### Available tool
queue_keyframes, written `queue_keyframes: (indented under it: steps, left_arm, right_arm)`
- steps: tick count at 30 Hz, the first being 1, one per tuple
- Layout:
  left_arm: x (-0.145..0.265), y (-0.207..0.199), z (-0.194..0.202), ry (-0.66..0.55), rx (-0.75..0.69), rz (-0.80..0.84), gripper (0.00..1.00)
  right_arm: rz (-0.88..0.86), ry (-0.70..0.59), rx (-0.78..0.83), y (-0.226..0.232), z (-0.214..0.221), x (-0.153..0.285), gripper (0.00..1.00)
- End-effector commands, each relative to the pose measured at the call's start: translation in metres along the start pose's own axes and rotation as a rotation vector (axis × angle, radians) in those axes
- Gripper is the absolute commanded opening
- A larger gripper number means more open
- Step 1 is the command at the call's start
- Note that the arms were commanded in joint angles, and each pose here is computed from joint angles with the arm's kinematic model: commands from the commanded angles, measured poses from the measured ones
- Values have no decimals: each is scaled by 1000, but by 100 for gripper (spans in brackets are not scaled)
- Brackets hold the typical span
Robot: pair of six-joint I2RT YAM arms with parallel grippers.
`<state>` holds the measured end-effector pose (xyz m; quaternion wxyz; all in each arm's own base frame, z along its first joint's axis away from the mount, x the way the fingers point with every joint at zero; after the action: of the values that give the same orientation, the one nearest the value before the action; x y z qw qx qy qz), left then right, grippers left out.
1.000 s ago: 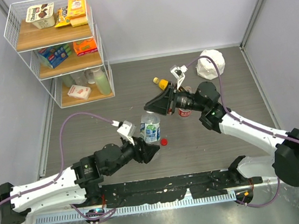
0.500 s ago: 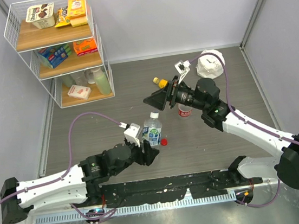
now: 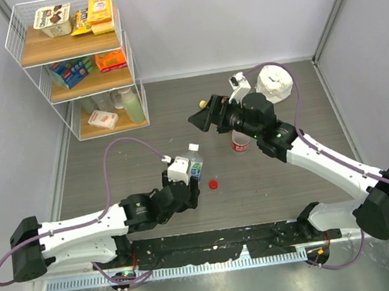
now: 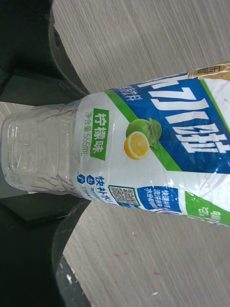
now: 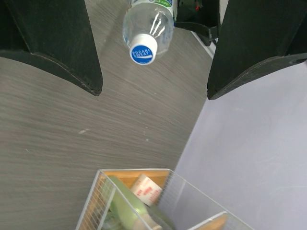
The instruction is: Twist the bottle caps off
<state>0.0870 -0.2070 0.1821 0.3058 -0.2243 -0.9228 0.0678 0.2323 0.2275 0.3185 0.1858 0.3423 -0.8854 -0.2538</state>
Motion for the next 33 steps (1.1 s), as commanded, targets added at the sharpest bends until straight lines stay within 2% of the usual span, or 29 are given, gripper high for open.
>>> queue_keyframes:
  steps: [1,4,9,15,18,21,26,31,33]
  left_arm:
    - [-2,-5,-18,-72,13,-116,0]
    - [-3,-6,-21,-84,-15,-172,0]
    - [-5,-12,-25,-113,-68,-242,0]
    - [-6,-15,-24,-116,-86,-257,0]
    - [-5,-14,-24,-122,-78,-256,0]
    - [-4,-13,-24,-131,-67,-248,0]
    - [-2,-12,-25,-137,-58,-243,0]
    - [-1,-11,-25,-138,-52,-239,0]
    - [-2,-11,-23,-134,-54,-239,0]
  right_arm:
    - [105,8,-16,1,5,-10,94]
    - [157,45,-5,3,16,-22,93]
    - [148,108,3,11,29,-38,88]
    - [135,142,-1,12,38,-43,77]
    - [120,137,-6,12,39,-41,67]
    - [111,134,-13,12,40,-40,53]
    - [55,159,-33,16,44,-38,41]
    - [25,170,-43,18,46,-38,13]
    - [19,167,-38,19,44,-37,8]
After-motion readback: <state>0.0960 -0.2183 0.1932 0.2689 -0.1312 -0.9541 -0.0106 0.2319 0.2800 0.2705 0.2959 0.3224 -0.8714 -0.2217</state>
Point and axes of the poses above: each gripper's point midway between its finger pads, its own x axis back along the fingers, its own y axis along the line the jaws close on, z = x × y, the point moved 10 cm from there along x, back along the fingers, and after that the axes turned 6 degrees about x, right-handed, at the moved point
